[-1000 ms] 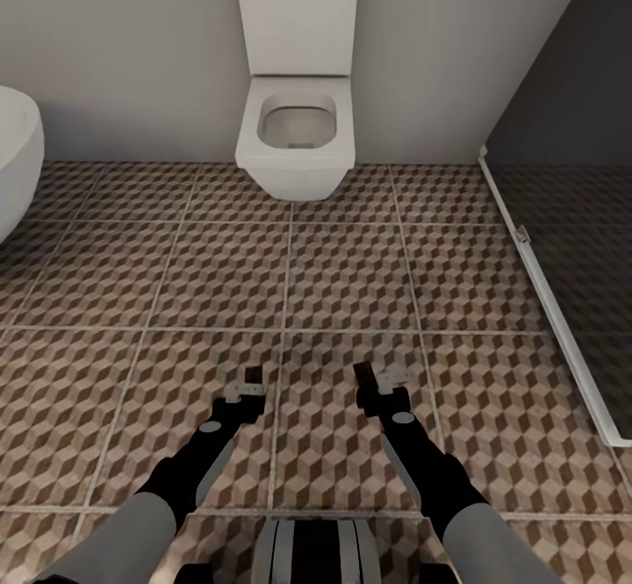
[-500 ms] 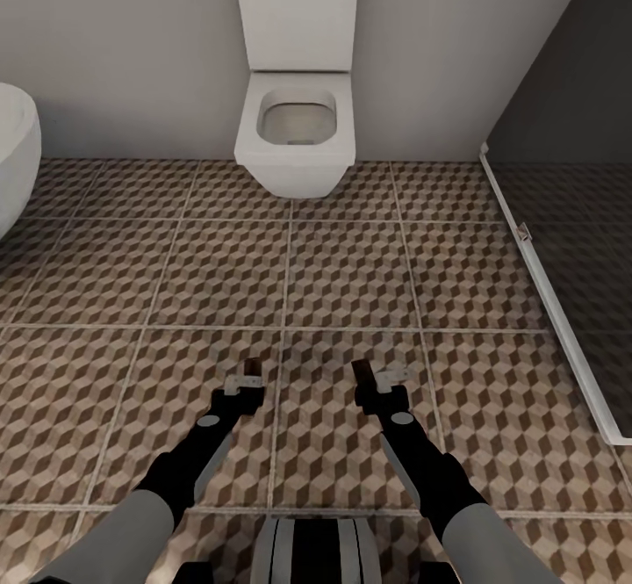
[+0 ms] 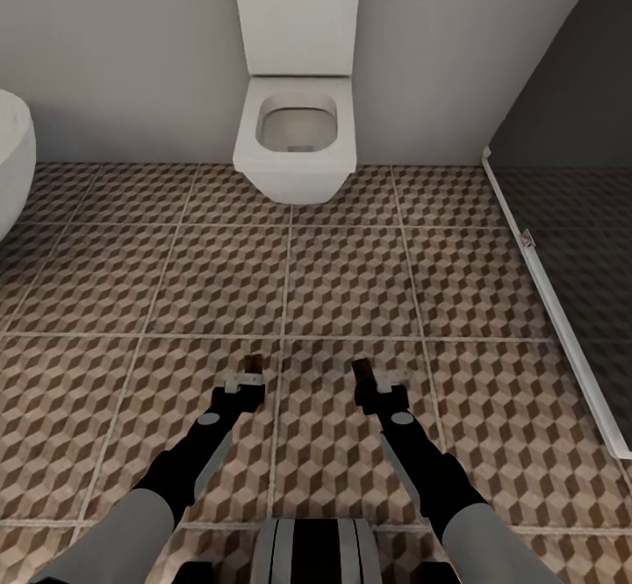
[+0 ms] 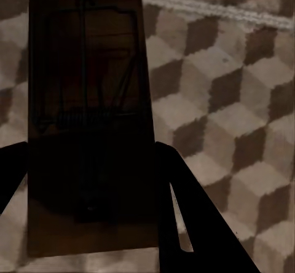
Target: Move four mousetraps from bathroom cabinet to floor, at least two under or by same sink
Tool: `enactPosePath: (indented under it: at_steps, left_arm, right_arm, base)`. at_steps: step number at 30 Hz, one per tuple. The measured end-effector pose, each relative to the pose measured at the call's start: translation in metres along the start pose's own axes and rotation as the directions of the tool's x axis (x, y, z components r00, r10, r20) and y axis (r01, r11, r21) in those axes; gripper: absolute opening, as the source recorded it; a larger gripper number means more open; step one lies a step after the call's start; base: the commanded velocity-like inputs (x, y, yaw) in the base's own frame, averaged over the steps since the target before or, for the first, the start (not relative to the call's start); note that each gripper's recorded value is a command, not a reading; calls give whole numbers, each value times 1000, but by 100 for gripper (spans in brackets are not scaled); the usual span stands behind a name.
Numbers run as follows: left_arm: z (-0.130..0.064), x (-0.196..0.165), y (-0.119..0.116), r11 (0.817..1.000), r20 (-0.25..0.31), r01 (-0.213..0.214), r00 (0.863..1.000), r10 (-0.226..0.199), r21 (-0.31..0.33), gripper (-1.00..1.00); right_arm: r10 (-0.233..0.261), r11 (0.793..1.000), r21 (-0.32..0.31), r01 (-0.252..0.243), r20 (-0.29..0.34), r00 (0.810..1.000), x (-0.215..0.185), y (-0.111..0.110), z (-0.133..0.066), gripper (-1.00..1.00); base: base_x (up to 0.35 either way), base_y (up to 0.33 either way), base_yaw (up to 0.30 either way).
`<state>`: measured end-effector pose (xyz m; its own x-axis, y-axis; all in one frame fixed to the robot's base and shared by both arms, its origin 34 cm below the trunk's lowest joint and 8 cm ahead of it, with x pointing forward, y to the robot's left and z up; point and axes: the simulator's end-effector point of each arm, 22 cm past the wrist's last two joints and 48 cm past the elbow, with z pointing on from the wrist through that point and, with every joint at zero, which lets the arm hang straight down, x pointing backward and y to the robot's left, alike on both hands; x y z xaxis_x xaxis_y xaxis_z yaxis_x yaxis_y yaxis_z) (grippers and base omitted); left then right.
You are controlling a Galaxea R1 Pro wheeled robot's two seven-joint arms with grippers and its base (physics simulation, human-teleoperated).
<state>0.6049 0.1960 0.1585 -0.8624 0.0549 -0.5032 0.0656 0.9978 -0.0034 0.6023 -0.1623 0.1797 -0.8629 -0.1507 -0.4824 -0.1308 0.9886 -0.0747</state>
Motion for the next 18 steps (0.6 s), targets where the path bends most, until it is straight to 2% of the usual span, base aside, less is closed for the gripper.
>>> enactPosePath:
  at_steps: [18]
  left_arm:
    - [0, 4, 1, 1000, -9, 0, 1000, 0, -2, -100]
  right_arm:
    - [-1, 1000, 2, 1, -5, 1000, 3, -2, 1, -100]
  base:
    - [288, 119, 0]
